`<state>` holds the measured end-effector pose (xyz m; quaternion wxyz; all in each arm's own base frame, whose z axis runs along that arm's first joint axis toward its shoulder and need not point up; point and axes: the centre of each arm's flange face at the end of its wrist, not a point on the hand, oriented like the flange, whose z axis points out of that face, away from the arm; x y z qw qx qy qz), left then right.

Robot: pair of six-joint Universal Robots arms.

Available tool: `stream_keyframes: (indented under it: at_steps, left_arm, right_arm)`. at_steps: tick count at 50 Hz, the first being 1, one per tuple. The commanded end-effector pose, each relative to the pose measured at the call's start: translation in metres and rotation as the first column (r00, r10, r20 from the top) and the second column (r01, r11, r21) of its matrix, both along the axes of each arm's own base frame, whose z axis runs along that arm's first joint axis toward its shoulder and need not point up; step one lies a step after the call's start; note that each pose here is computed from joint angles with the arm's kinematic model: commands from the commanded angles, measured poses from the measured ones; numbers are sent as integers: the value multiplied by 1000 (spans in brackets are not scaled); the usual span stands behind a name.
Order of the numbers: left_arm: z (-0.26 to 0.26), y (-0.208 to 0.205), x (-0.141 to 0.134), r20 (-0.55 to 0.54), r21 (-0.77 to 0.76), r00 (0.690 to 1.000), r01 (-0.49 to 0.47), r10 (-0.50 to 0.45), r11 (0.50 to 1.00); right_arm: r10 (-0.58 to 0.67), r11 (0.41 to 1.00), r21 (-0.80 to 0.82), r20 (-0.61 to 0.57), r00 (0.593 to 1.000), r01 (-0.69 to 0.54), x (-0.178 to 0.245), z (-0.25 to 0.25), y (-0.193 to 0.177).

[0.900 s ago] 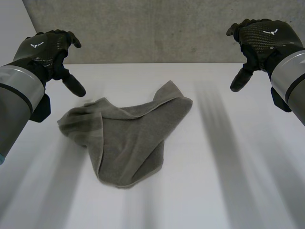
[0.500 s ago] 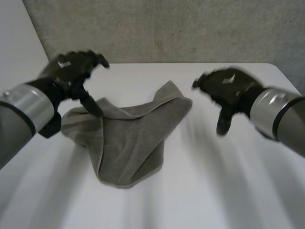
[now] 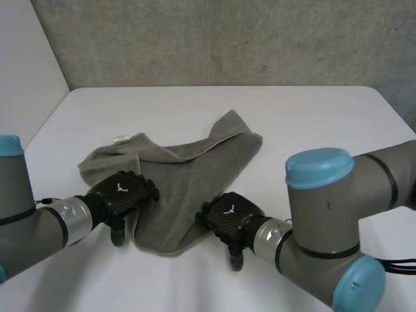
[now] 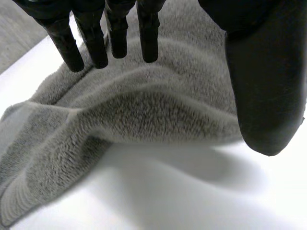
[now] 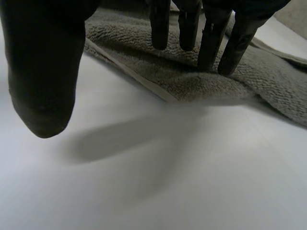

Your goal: Fold the towel.

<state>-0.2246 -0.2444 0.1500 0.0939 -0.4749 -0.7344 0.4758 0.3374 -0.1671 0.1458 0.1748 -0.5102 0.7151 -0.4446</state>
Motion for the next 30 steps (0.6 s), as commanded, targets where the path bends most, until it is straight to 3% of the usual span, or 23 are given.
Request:
stream_keyframes:
  at_steps: [1, 11, 30]
  left_arm:
    - [-15, -14, -2, 8, -66, 1000, -14, 14, 998]
    - [-22, -28, 1, 54, -102, 995, -82, 88, 991]
    - [3, -40, -3, -15, -157, 992, -123, 122, 980]
  right_arm:
    - [-25, 1000, 11, 48, 999, 25, 8, -7, -1]
    - [-34, 999, -8, 73, 997, 35, 19, -19, -7]
    - [-55, 997, -42, 122, 991, 61, 42, -17, -17]
